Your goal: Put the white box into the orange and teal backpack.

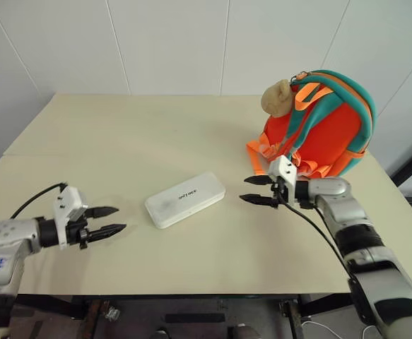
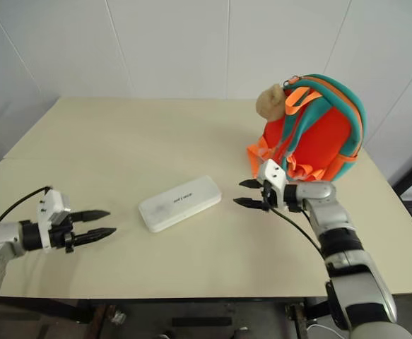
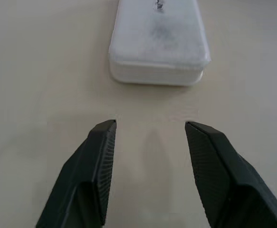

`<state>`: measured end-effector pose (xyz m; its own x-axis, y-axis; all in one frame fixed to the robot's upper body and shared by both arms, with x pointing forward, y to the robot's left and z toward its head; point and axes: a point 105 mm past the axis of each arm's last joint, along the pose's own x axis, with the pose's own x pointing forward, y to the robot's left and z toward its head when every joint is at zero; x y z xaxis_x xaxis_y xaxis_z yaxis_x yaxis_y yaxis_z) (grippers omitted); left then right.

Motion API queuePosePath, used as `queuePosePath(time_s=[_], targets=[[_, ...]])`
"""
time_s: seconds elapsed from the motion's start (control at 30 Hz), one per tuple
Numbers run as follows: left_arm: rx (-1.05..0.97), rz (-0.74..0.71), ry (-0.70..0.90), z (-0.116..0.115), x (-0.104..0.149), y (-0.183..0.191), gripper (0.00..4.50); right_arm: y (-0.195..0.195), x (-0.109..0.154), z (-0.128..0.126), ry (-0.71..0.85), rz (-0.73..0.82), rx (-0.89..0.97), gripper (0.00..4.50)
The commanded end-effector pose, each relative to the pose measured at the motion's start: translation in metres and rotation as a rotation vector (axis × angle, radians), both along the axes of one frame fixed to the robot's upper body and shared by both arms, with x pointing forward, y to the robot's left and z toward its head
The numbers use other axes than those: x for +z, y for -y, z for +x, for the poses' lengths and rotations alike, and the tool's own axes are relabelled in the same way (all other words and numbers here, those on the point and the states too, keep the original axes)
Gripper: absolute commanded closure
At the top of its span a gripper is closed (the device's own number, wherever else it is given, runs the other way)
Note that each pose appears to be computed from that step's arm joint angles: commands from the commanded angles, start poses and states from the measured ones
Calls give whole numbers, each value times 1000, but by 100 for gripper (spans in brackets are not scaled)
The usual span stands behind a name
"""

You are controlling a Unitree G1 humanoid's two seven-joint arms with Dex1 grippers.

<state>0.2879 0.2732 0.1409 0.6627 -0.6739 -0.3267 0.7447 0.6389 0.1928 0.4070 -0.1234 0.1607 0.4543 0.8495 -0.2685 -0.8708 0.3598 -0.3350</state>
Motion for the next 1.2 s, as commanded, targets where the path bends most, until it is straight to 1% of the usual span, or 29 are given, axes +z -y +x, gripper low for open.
queuePosePath(time_s=[0.03, 0.1, 0.13, 0.17, 0.27, 0.33, 0.43, 0.6, 0.7, 0.83, 0.97, 1.1, 1.2], targets=[[16, 48, 23, 0, 0, 8, 327, -5, 12, 18, 79, -31, -62, 319], [27, 50, 17, 2, -6, 17, 393, -9, 13, 27, 107, -47, -113, 391], [19, 38, 17, 3, -7, 24, 416, -12, 14, 31, 118, -51, -135, 418], [14, 29, 17, 4, -8, 27, 418, -14, 14, 33, 125, -53, -150, 449], [-13, 8, 19, 7, -11, 44, 418, -22, 11, 39, 131, -66, -190, 449], [-36, 7, 13, 8, -14, 55, 418, -30, 8, 39, 120, -46, -187, 449], [-43, 7, 14, 12, -14, 62, 418, -41, 3, 36, 104, -24, -162, 449], [-64, 11, 36, 19, -11, 67, 418, -63, -18, 22, 49, 17, -68, 449], [-79, 29, 32, 20, -12, 67, 418, -70, -27, 8, 21, 37, 34, 449], [-107, 24, 30, 26, -14, 73, 418, -64, -40, -11, -44, 65, 148, 449], [-176, 2, 34, 31, -15, 89, 418, -50, -47, -27, -77, 69, 203, 449], [-254, -20, 34, 32, -16, 108, 418, -37, -47, -47, -107, 70, 230, 449], [-299, -15, 23, 30, -18, 115, 418, -30, -47, -64, -137, 64, 248, 449]])
